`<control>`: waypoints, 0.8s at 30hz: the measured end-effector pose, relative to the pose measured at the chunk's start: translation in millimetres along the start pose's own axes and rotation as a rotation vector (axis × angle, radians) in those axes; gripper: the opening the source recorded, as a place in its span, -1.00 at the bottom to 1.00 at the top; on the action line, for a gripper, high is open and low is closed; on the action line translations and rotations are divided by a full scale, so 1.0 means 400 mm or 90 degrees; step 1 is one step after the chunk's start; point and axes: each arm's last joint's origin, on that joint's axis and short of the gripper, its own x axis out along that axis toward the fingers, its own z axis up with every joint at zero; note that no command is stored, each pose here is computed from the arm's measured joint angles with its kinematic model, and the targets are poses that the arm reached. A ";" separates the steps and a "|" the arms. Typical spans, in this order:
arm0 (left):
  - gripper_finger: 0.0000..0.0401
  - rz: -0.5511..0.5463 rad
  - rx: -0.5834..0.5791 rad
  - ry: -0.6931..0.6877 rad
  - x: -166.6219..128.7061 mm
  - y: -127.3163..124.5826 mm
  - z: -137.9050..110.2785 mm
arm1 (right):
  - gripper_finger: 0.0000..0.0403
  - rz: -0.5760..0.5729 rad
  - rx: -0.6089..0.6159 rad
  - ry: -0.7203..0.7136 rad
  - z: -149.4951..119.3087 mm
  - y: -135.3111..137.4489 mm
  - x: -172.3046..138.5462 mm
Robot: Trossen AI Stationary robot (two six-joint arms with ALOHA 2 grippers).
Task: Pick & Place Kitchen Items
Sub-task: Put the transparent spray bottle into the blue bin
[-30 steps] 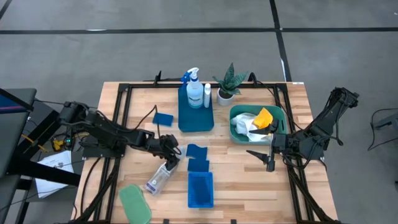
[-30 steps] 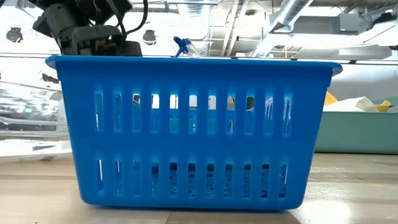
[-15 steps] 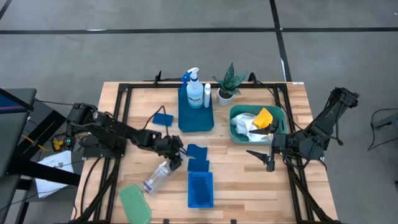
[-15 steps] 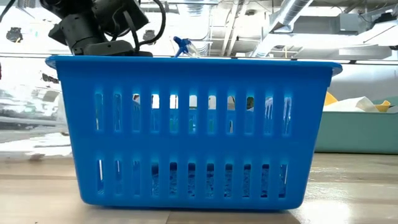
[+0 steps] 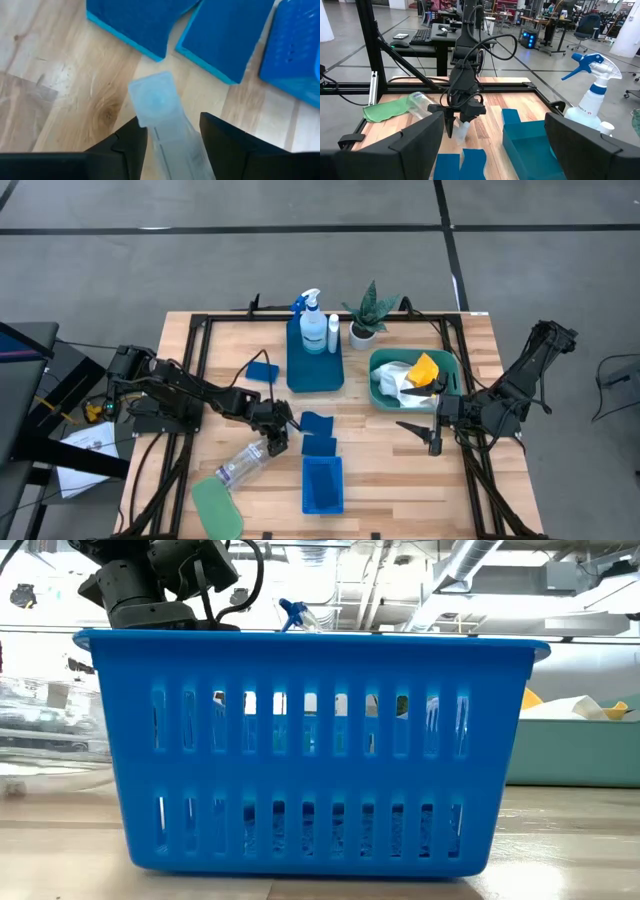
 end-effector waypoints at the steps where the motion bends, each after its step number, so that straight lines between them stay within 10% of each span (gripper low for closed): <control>1: -0.16 -0.004 0.002 0.004 0.000 0.000 -0.001 | 0.67 0.000 0.000 0.000 0.000 0.000 0.000; 24: -0.44 -0.076 0.068 -0.206 -0.164 -0.023 0.053 | 0.67 0.000 0.000 0.000 0.000 0.000 0.000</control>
